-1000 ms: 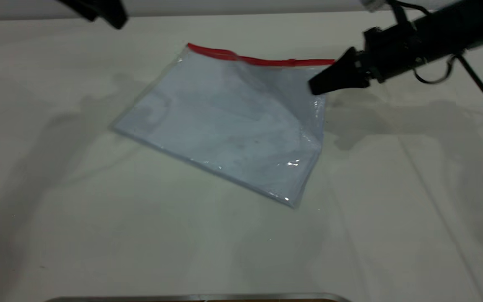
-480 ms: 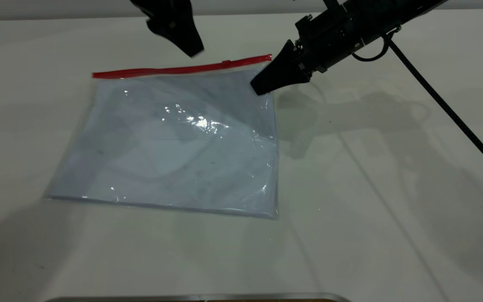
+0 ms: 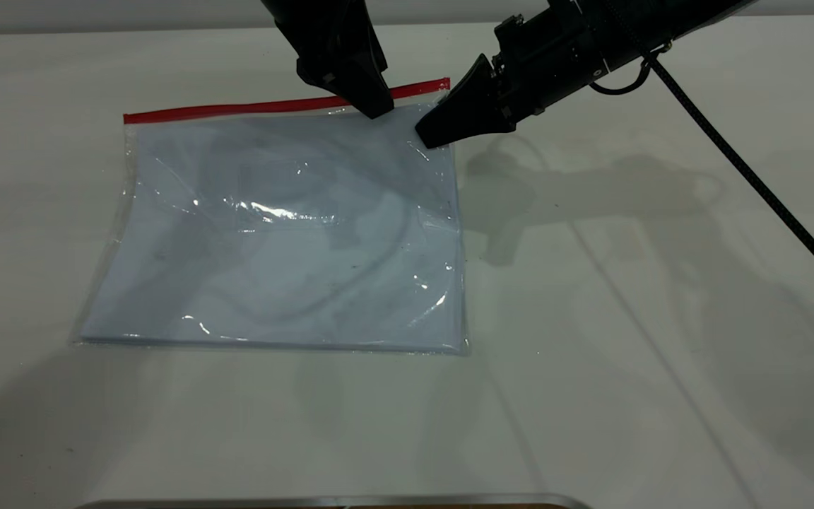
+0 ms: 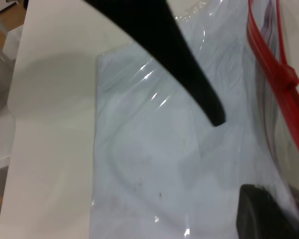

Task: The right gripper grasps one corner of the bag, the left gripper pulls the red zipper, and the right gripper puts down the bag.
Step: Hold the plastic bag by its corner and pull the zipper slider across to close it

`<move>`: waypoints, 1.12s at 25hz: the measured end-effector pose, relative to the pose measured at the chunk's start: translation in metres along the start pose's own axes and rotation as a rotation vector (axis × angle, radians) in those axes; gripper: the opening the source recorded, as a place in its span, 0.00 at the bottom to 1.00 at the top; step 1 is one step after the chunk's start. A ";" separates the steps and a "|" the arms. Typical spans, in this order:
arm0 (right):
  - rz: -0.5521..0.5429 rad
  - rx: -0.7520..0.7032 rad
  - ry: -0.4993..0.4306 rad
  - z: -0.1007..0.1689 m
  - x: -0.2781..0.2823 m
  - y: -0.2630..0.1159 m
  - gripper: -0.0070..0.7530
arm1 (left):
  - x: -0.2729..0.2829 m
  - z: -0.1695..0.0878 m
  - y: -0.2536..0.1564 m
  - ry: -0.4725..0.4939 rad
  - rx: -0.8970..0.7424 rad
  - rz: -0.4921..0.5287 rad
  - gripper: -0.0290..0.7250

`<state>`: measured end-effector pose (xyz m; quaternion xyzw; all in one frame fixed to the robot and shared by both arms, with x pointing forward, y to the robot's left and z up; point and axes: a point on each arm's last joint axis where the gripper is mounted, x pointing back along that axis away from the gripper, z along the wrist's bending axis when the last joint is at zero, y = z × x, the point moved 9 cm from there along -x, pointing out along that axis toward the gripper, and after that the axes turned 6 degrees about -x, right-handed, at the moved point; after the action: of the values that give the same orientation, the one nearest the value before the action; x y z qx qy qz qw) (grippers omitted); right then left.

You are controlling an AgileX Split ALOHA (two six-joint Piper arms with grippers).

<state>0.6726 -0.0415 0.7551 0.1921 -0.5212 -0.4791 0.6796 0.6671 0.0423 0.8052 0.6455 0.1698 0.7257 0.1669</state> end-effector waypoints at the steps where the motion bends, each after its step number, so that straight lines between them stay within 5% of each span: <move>1: 0.000 0.000 0.000 0.000 0.000 0.000 0.05 | -0.001 0.000 -0.001 0.001 -0.001 0.001 0.76; 10: -0.001 0.010 0.000 0.000 0.000 0.000 0.05 | -0.012 -0.002 -0.007 -0.011 0.005 0.007 0.60; 23: -0.011 0.003 -0.013 -0.002 0.000 0.002 0.05 | -0.012 0.000 -0.006 -0.001 0.002 0.004 0.18; 28: -0.014 -0.010 -0.018 -0.005 0.002 0.002 0.05 | -0.012 0.000 -0.006 -0.003 -0.001 0.004 0.11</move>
<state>0.6774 -0.0440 0.7558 0.1880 -0.5236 -0.4880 0.6725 0.6683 0.0422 0.7916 0.6468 0.1679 0.7252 0.1659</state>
